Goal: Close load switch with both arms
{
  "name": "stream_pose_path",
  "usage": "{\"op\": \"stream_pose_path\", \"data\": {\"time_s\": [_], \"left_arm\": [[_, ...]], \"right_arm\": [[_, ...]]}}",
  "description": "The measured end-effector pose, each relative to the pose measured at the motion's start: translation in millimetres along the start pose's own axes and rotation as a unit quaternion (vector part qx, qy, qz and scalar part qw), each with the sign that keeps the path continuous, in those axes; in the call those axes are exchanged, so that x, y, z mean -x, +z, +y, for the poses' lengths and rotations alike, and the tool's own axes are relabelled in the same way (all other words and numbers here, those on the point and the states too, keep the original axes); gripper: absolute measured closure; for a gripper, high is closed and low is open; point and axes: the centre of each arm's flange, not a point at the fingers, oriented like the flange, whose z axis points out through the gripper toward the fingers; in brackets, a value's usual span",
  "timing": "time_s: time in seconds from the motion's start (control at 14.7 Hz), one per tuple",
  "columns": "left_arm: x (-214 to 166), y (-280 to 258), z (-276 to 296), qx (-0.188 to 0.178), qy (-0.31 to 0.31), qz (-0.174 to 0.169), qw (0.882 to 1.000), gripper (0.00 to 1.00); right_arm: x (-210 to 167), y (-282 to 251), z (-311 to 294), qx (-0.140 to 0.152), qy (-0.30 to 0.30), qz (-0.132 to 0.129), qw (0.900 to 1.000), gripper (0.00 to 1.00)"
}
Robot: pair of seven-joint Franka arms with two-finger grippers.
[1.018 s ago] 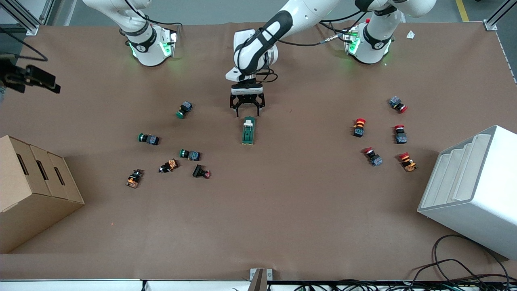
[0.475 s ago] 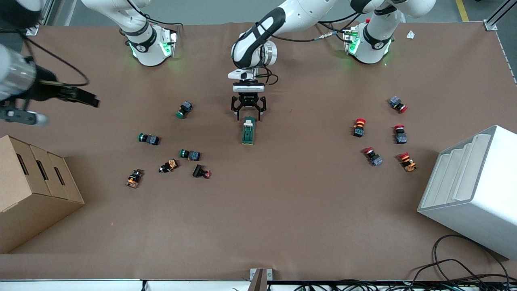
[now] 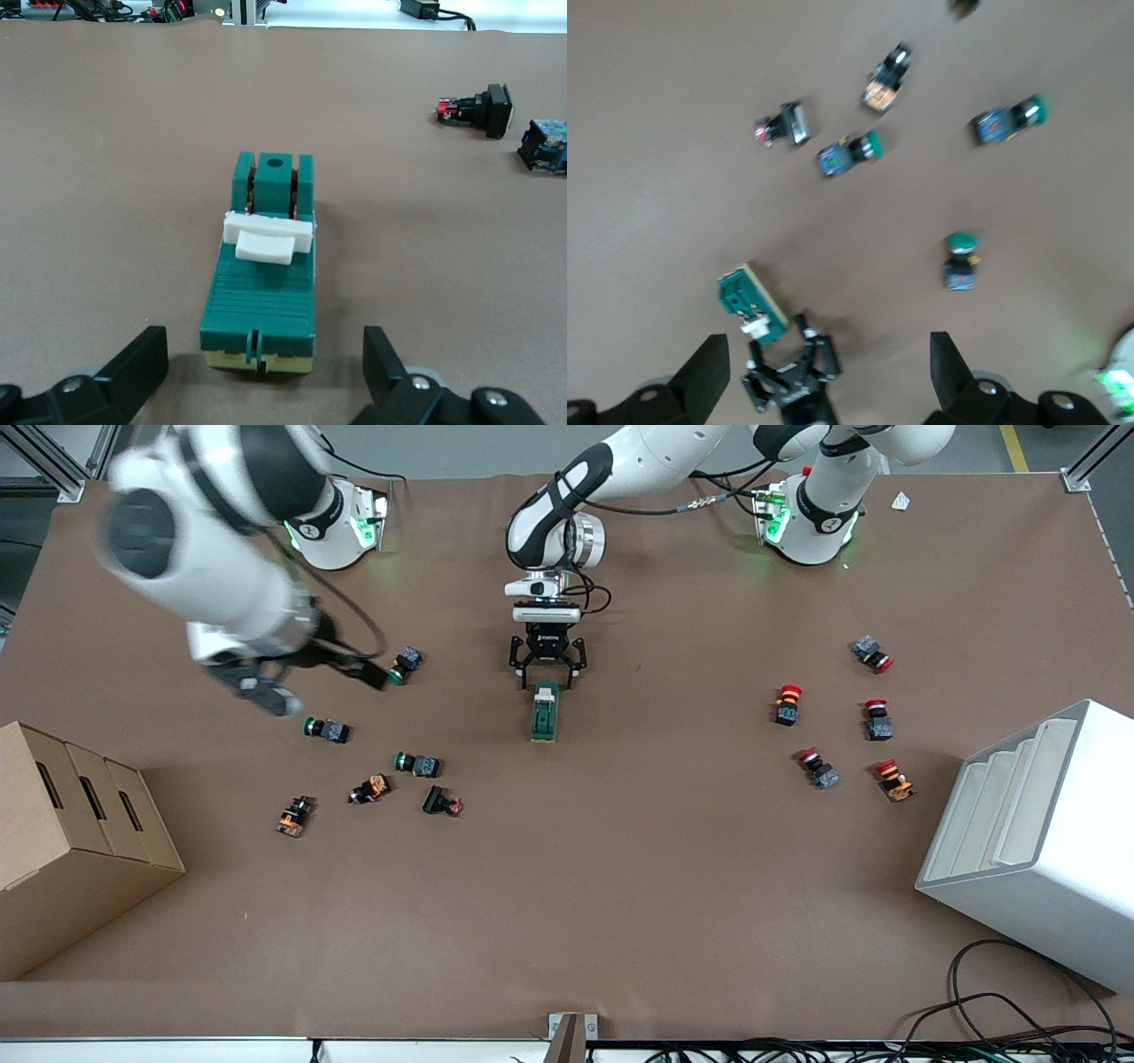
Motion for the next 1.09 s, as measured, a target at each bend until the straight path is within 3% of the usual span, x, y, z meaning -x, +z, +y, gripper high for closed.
{"op": "stream_pose_path", "data": {"time_s": [0.41, 0.54, 1.09], "left_arm": [[5, -1, 0, 0.0, 0.01, 0.012, 1.0, 0.01], [9, -2, 1, -0.002, 0.011, 0.023, 1.0, 0.01], [29, -9, 1, -0.009, 0.011, 0.065, 0.998, 0.01]], "right_arm": [[47, 117, -67, -0.025, 0.082, 0.025, 0.996, 0.0], [56, 149, -81, -0.047, 0.106, 0.035, 0.993, 0.0], [91, 236, -97, -0.109, 0.168, 0.053, 0.978, 0.0]]}}
